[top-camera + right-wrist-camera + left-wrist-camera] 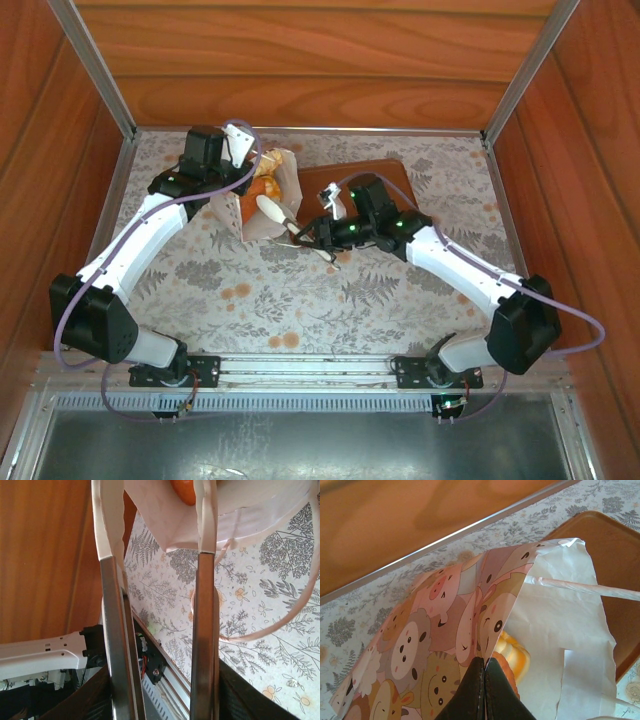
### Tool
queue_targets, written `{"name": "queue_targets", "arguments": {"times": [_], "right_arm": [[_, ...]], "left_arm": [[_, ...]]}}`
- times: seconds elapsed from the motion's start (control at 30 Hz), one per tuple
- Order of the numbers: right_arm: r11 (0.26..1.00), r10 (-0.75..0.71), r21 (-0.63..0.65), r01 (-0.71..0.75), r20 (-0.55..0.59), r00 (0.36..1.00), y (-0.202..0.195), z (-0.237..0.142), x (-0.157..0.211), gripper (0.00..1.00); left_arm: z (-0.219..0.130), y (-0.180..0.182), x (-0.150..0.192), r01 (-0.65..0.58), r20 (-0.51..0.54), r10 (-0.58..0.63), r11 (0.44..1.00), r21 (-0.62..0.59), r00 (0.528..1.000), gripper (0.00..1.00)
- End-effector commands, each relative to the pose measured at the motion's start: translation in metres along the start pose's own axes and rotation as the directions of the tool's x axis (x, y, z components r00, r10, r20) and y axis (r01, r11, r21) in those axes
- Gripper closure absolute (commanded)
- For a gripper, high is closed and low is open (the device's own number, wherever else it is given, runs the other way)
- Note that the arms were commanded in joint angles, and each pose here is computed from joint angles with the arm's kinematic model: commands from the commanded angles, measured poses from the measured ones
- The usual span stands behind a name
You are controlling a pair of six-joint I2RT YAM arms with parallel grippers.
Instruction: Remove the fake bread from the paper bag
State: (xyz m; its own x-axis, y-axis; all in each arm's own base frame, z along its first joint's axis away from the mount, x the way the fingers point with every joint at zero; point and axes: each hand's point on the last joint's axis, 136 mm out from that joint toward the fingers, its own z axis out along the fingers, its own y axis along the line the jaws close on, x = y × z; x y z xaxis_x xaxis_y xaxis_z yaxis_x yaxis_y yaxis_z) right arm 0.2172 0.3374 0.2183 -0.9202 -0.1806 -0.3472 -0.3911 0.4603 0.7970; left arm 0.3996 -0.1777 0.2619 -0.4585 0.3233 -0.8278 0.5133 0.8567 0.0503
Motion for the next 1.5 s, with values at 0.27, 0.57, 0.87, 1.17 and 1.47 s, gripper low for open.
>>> {"name": "queue_targets", "arguments": {"times": [0.27,0.57,0.87,1.17,1.47], "right_arm": [[0.999,0.039,-0.020,-0.039,-0.011,0.999,-0.004,0.015,-0.022,0.53],[0.996,0.074,-0.041,-0.075,-0.028,0.997,-0.017,0.025,-0.035,0.52],[0.993,0.085,-0.075,-0.090,-0.066,0.994,-0.023,0.042,-0.043,0.51],[0.991,0.086,-0.100,-0.094,-0.084,0.993,-0.024,0.051,-0.048,0.49],[0.989,0.087,-0.114,-0.098,-0.097,0.992,-0.024,0.058,-0.053,0.52]], "left_arm": [[-0.011,-0.004,-0.018,-0.002,0.079,0.001,1.000,0.006,0.997,1.00],[-0.011,-0.005,-0.017,-0.004,0.078,0.003,1.000,0.011,0.997,1.00],[-0.011,-0.005,-0.018,-0.004,0.078,0.003,1.000,0.013,0.997,1.00],[-0.013,-0.007,-0.020,-0.006,0.085,0.004,1.000,0.024,0.996,1.00],[-0.012,-0.006,-0.019,-0.003,0.083,0.001,1.000,0.022,0.997,1.00]]}}
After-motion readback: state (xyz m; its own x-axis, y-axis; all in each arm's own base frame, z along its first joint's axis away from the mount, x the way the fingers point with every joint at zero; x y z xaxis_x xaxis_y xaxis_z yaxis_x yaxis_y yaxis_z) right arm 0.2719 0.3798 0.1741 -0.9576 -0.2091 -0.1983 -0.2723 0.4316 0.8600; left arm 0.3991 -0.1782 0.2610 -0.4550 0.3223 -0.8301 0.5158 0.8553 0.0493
